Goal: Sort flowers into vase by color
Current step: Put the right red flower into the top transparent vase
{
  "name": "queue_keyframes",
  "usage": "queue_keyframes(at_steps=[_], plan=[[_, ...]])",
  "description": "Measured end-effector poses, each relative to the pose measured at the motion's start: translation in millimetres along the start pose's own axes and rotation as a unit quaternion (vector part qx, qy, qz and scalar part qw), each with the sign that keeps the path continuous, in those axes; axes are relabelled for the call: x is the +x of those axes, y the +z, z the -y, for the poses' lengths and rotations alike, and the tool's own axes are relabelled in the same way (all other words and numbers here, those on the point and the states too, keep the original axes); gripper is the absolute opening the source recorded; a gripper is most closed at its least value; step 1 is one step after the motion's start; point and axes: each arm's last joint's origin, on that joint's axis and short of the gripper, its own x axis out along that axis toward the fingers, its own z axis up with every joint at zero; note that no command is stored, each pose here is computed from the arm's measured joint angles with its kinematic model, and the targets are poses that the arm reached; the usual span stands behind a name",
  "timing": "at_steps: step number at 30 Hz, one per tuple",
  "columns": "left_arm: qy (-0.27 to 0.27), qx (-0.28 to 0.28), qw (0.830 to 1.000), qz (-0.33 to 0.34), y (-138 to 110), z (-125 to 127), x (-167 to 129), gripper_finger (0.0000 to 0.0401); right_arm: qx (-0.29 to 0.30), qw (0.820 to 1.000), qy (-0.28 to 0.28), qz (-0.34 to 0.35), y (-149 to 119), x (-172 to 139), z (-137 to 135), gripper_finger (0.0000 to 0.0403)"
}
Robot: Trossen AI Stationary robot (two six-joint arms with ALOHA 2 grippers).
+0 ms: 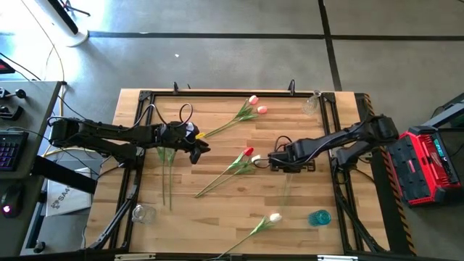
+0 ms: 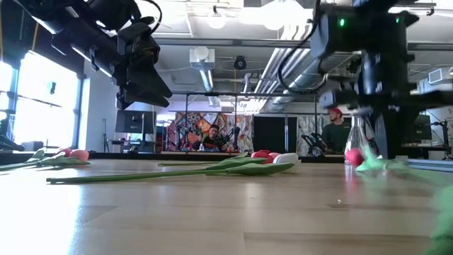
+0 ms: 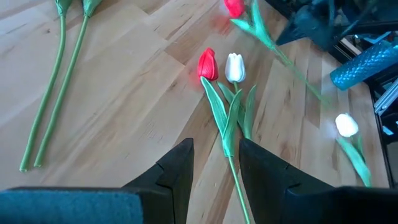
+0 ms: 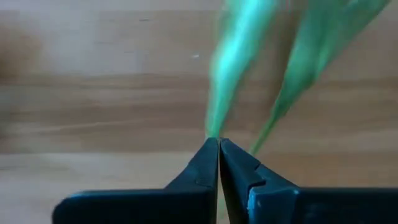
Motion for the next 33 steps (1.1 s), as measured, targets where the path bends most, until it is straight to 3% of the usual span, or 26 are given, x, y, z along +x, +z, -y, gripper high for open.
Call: queue_keyframes(at_steps=[4, 8, 12, 21, 27, 33], plan=[[0.000, -0.009, 1.000, 0.000, 0, 0, 0, 0.0117, 0.029, 0.999, -0.005, 0.016, -4, -18, 5, 0.0016], [0.000, -0.009, 1.000, 0.000, 0, 0, 0, 0.0117, 0.084, 0.994, -0.063, 0.042, -3, -26, 21, 0.0045], [0.000, -0.009, 1.000, 0.000, 0, 0, 0, 0.0117, 0.089, 0.990, -0.096, 0.052, -2, -20, 31, 0.0090], [0.000, -0.009, 1.000, 0.001, 0, 0, 0, 0.0117, 0.054, 0.995, -0.040, 0.067, 1, 1, 29, 0.0187], [0.003, -0.009, 1.000, 0.002, 0, 0, 0, 0.0117, 0.059, 0.996, -0.029, 0.052, 3, 22, 37, 0.0179], [0.001, -0.009, 1.000, 0.001, 0, 0, 0, 0.0117, 0.058, 0.997, -0.022, 0.046, 4, 34, 43, 0.0122]])
